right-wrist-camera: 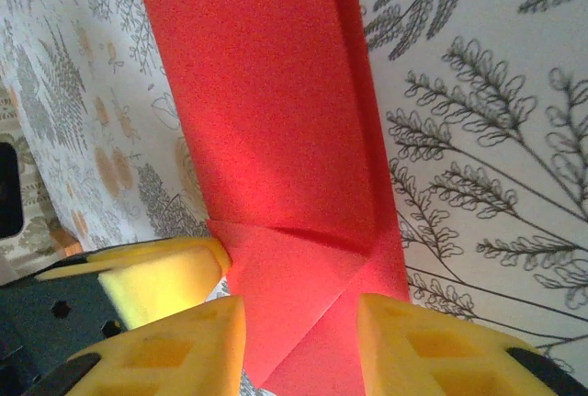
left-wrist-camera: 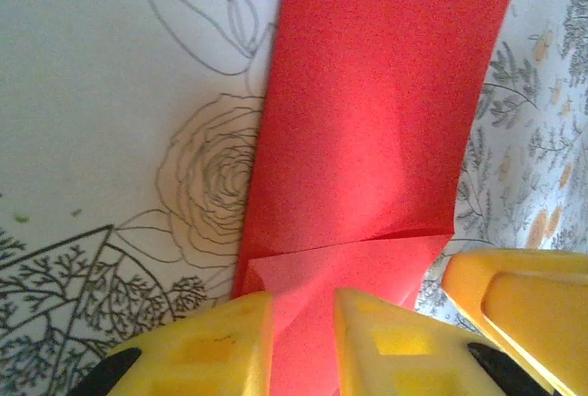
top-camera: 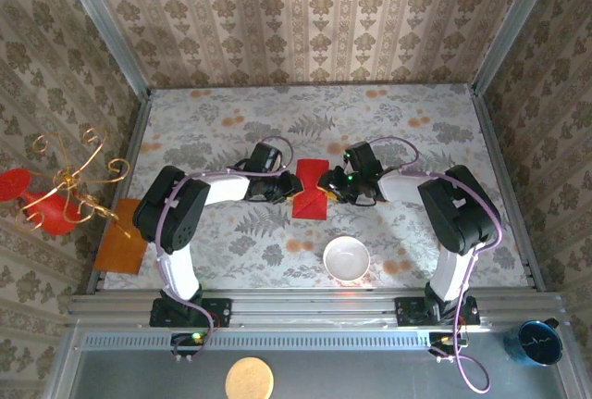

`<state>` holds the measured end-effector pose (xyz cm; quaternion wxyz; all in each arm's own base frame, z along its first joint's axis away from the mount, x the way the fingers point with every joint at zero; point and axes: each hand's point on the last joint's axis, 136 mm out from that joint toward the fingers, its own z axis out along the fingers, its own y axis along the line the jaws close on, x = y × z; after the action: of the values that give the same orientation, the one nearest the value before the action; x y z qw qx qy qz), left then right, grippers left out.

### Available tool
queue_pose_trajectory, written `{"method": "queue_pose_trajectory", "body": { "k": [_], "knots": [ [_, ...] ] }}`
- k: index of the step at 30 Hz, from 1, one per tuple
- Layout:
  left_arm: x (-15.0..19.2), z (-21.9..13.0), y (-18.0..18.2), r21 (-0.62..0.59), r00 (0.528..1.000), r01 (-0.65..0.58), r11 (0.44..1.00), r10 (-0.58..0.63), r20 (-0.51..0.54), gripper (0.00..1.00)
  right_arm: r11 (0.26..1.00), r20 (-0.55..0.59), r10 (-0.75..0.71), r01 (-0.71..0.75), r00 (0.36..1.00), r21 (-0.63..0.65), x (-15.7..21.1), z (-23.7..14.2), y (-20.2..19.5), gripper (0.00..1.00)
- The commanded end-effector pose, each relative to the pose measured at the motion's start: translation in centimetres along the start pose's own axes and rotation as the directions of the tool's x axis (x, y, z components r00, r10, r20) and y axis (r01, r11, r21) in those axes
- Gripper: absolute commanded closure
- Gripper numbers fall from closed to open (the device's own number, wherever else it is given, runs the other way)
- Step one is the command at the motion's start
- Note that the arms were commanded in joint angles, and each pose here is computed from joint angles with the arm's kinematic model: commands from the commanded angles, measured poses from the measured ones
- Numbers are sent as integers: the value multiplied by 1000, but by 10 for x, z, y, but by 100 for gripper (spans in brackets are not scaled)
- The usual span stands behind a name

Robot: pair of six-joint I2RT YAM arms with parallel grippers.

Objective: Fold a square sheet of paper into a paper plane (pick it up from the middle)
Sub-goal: Fold the triangle a second time at the center of the table.

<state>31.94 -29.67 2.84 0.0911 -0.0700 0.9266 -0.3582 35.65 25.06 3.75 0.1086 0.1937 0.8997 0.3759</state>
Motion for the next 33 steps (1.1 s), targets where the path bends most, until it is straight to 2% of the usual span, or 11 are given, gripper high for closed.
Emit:
{"method": "queue_pose_trajectory", "body": {
  "k": [1, 6, 16, 23, 33],
  "knots": [
    [3, 5, 9, -3, 999, 36, 999, -36, -11, 76, 1000, -27, 16, -17, 1000, -4, 6, 8, -3, 63],
    [5, 5, 14, -17, 999, 48, 999, -49, -18, 76, 1000, -31, 21, -21, 999, -10, 6, 12, -4, 66],
    [8, 6, 19, -21, 997, 76, 997, -76, -17, 76, 999, -31, 50, -49, 998, 18, 6, 14, -12, 65],
    [9, 6, 18, -10, 996, 82, 997, -83, -19, 76, 997, -39, 60, -62, 997, -50, 4, 19, 2, 66],
    [8, 4, 16, -2, 996, 83, 997, -83, -15, 76, 993, -37, 38, -41, 999, -107, 4, 20, 15, 75]
  ]
}}
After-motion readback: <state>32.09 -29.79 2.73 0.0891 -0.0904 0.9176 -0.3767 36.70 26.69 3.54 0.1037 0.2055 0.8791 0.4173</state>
